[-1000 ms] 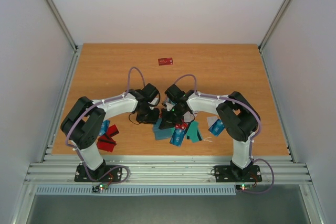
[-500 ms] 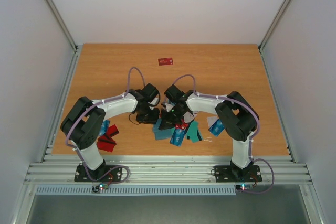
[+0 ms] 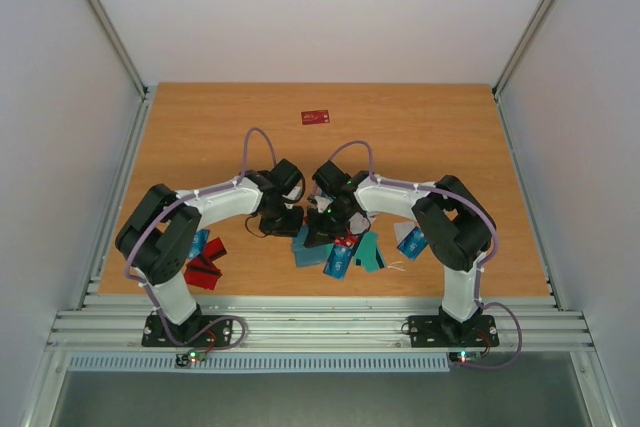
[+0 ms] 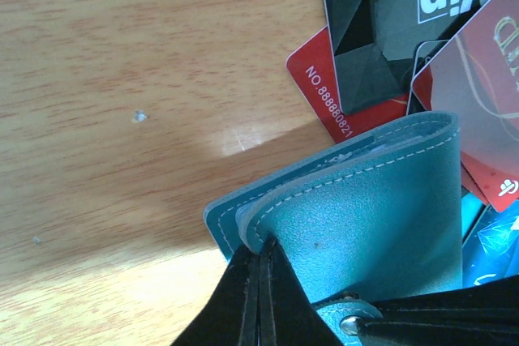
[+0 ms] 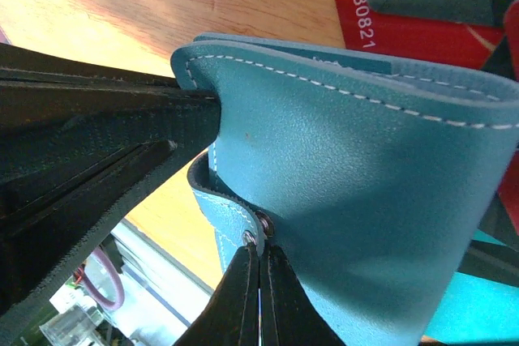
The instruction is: Put the credit cards into the card holder
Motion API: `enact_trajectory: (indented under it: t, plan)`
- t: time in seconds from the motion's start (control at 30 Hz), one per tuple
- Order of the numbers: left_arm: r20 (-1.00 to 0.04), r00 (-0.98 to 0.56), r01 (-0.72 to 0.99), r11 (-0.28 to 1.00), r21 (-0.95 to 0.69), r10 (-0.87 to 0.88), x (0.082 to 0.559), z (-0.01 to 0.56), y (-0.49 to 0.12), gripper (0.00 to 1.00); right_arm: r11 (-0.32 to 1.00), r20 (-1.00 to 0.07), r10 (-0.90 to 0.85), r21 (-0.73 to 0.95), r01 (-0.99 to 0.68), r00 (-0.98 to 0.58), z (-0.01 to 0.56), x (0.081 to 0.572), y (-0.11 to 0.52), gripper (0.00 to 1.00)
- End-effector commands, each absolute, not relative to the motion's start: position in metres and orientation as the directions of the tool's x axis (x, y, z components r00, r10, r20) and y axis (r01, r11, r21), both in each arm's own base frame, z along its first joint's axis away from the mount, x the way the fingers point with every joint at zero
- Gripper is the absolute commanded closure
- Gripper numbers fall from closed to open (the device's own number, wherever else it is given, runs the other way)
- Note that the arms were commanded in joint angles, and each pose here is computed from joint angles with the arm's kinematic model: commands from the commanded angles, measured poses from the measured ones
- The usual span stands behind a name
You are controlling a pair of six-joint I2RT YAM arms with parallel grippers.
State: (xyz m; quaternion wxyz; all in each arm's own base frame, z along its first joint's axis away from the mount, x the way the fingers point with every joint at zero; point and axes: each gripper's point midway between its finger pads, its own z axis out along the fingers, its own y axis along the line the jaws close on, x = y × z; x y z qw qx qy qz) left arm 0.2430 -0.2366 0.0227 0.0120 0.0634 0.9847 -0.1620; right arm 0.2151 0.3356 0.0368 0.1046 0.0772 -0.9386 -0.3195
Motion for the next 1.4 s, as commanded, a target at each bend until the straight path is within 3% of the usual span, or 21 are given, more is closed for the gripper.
enact_trajectory:
  t: [0.0,0.37,1.37]
  plan:
    - [0.021,-0.993,0.112,0.969,-0.222,0.12,0.229,0.001,-0.213,1.0,0.796,0.097,-0.211,0.595,-0.113,-0.973,0.044,0.224,0.335,0.99]
    - [0.021,-0.992,0.115,0.968,-0.225,0.123,0.23,0.0,-0.215,1.0,0.774,0.088,-0.219,0.622,-0.118,-0.972,0.052,0.228,0.343,0.99]
    - [0.023,-0.992,0.119,0.967,-0.227,0.128,0.229,-0.002,-0.215,1.0,0.87,0.189,-0.203,0.485,-0.089,-0.961,-0.005,0.211,0.312,0.99]
